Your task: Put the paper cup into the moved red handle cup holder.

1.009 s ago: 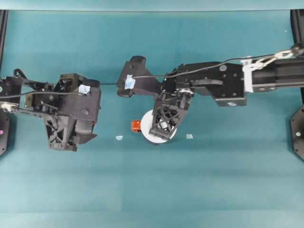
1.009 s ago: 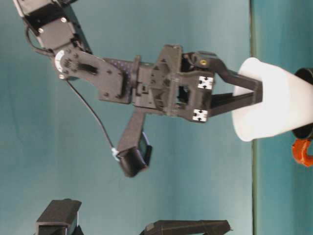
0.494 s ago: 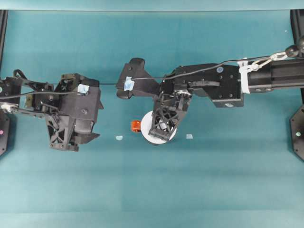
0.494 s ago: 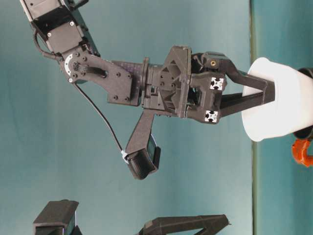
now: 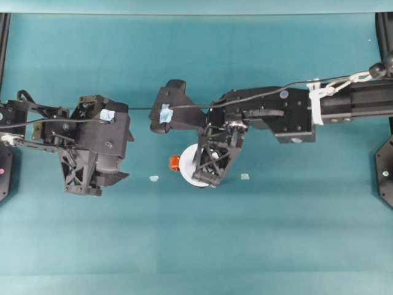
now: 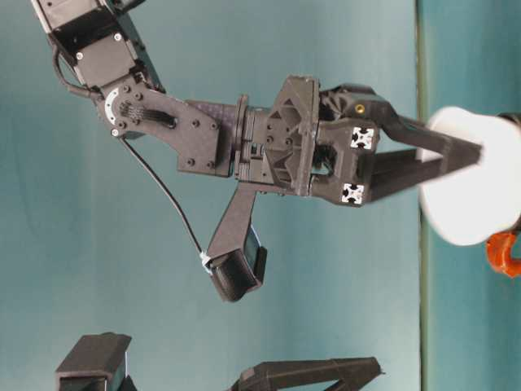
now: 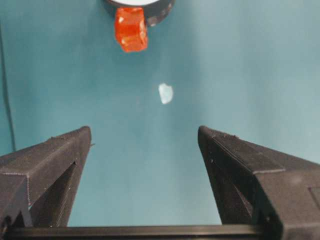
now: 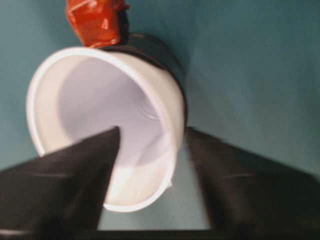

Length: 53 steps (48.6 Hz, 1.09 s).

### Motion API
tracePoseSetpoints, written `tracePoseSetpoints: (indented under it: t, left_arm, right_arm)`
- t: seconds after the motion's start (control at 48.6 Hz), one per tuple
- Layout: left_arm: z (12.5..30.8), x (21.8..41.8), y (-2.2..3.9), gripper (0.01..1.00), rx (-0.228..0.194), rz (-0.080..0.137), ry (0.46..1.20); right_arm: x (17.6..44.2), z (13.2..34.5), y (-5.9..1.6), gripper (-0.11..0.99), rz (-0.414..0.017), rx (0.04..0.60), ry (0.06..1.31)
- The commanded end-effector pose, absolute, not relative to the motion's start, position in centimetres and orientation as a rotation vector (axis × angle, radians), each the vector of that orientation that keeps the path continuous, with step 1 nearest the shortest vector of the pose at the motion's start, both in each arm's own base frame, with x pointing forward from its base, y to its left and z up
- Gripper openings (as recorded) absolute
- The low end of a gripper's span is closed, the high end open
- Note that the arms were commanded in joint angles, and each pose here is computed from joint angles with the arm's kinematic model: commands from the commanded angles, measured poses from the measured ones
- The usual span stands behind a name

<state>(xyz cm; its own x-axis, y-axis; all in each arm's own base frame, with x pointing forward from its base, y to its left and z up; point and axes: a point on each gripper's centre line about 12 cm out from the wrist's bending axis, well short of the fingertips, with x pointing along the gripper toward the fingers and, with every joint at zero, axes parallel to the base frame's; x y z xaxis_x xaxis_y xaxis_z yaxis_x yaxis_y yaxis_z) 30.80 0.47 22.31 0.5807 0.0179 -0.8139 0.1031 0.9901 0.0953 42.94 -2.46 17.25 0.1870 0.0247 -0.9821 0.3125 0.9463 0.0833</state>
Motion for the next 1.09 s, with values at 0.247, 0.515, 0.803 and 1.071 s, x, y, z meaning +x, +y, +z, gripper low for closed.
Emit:
tracePoseSetpoints:
  t: [0.247, 0.515, 0.803, 1.071]
  left_arm:
    - [23.1, 30.9, 0.48, 0.904, 0.138, -0.047, 0.923]
    - [23.0, 30.9, 0.48, 0.904, 0.138, -0.047, 0.925]
    - [23.0, 30.5, 0.47, 0.904, 0.137, -0.047, 0.926]
    - [23.4, 29.9, 0.47, 0.904, 0.136, -0.045, 0.911]
  right_arm:
    - [43.4, 19.1, -2.10, 0.86, -0.195, 0.287, 1.324]
    - [43.2, 19.8, -2.12, 0.84, -0.193, 0.282, 1.312]
    - [41.7, 24.7, -1.99, 0.84, -0.180, 0.266, 1.237]
    - [39.5, 27.8, -1.76, 0.84, -0.136, 0.214, 1.167]
